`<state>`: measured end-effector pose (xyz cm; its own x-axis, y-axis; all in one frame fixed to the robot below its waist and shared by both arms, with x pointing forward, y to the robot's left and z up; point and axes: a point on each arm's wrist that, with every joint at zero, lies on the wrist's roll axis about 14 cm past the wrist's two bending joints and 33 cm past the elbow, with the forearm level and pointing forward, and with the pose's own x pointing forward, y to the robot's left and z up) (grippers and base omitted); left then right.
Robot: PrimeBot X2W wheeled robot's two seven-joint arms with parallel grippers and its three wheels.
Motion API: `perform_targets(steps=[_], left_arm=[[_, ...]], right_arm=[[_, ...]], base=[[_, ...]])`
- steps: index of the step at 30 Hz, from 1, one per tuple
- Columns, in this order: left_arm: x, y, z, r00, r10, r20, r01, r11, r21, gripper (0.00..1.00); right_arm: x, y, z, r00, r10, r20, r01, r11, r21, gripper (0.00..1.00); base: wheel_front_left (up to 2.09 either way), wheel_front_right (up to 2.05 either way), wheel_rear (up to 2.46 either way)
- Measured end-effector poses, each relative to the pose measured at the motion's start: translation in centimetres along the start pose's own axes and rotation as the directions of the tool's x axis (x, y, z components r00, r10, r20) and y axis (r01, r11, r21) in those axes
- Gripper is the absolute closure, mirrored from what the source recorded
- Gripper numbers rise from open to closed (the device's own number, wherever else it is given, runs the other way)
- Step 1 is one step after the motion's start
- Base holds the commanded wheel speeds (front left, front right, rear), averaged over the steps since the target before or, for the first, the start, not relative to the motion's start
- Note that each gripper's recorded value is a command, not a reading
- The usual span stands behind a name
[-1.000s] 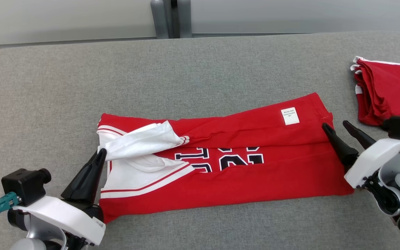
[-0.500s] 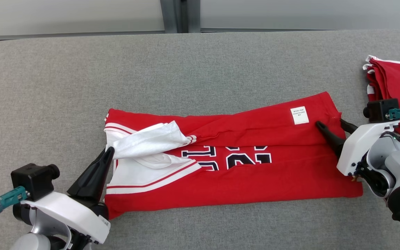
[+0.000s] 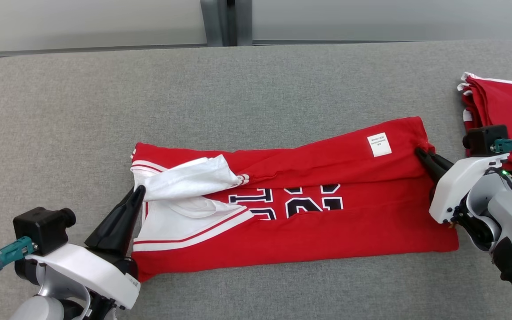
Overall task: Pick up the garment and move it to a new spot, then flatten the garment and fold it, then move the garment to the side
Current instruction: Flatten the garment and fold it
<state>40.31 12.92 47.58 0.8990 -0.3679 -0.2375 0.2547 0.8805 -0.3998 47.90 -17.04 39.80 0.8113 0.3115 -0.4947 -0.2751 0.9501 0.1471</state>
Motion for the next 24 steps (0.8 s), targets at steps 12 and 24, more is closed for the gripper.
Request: perform_targets(steps=[12,24], left_arm=[[-0.6,-0.5,2.4,0.997,-0.013,0.081,0.011,1.0,0.026,1.0],[-2.7,-0.2,-0.5,0.999,0.038,0.002,-0.038,0.998,-0.041,1.0]], right_arm=[[-2.9,-2.1,3.2,0.991,-0.028,0.13,0.017,0.996,0.09,1.0],[-4.6,-3.2,-0.9,0.999,-0.021,0.04,0.016,0.992,0.123,0.79]], base=[[0.0,0.0,0.0],[0.0,0.0,0.0]])
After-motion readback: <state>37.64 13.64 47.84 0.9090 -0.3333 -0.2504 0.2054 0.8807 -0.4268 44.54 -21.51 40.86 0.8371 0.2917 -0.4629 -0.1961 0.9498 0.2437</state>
